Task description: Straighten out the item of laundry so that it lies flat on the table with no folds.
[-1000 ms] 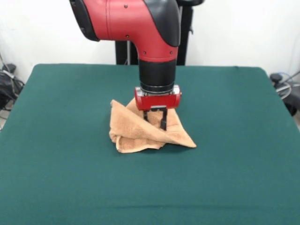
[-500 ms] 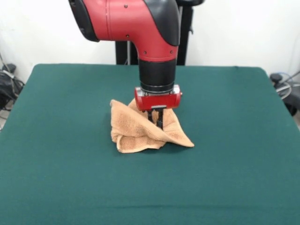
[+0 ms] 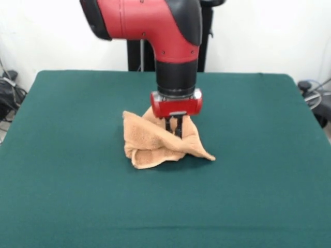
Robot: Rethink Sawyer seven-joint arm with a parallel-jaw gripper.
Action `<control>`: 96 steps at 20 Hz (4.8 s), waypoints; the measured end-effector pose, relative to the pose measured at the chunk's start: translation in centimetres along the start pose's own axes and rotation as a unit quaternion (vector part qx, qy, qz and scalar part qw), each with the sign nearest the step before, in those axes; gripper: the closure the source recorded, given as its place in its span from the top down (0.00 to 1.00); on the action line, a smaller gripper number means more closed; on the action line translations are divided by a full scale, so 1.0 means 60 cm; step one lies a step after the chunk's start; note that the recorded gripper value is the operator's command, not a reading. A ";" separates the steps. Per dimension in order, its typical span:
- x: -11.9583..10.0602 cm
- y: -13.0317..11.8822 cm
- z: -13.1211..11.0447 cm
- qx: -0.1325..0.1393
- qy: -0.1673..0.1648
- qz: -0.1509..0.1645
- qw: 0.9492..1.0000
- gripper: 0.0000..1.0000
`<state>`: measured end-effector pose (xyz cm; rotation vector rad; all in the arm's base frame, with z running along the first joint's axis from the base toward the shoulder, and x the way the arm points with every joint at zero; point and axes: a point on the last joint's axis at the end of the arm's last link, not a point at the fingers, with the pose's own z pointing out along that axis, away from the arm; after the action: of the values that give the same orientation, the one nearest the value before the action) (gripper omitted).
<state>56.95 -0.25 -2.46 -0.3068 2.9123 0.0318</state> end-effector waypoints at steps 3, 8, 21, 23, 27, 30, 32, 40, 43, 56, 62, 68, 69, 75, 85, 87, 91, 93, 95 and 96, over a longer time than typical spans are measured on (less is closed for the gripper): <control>-0.012 0.013 -0.048 0.005 0.003 -0.005 1.000 0.00; -0.037 0.027 -0.142 0.011 0.007 0.002 1.000 0.00; -0.084 0.036 -0.286 0.013 -0.018 0.036 0.999 0.00; -0.085 0.038 -0.293 0.012 -0.020 0.038 0.999 0.00; -0.080 0.051 -0.298 0.004 -0.019 0.036 0.999 0.00; -0.082 0.054 -0.299 0.001 -0.020 0.035 0.999 0.00; -0.084 0.055 -0.299 -0.003 -0.021 0.034 0.999 0.00; -0.089 0.055 -0.300 -0.012 -0.025 0.034 0.999 1.00; -0.087 0.057 -0.300 -0.013 -0.024 0.033 0.999 1.00; -0.086 0.066 -0.298 -0.016 -0.022 0.029 0.999 1.00; -0.110 0.092 -0.272 -0.022 -0.020 0.017 0.999 1.00; -0.146 0.104 -0.225 -0.036 -0.017 0.016 0.999 1.00; -0.150 0.102 -0.217 -0.038 -0.017 0.017 0.999 1.00; -0.152 0.099 -0.156 -0.053 -0.004 0.026 0.998 1.00; -0.094 0.115 -0.070 -0.073 0.035 0.009 0.997 1.00; -0.079 0.118 -0.051 -0.076 0.043 0.003 0.996 1.00; -0.062 0.122 -0.032 -0.081 0.053 -0.002 0.995 1.00; -0.053 0.124 -0.023 -0.084 0.057 -0.004 0.995 1.00; -0.044 0.128 -0.013 -0.086 0.062 -0.008 0.994 1.00; -0.041 0.128 -0.010 -0.087 0.063 -0.010 0.994 1.00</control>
<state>57.58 7.76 -1.33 -0.3793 3.0374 0.2730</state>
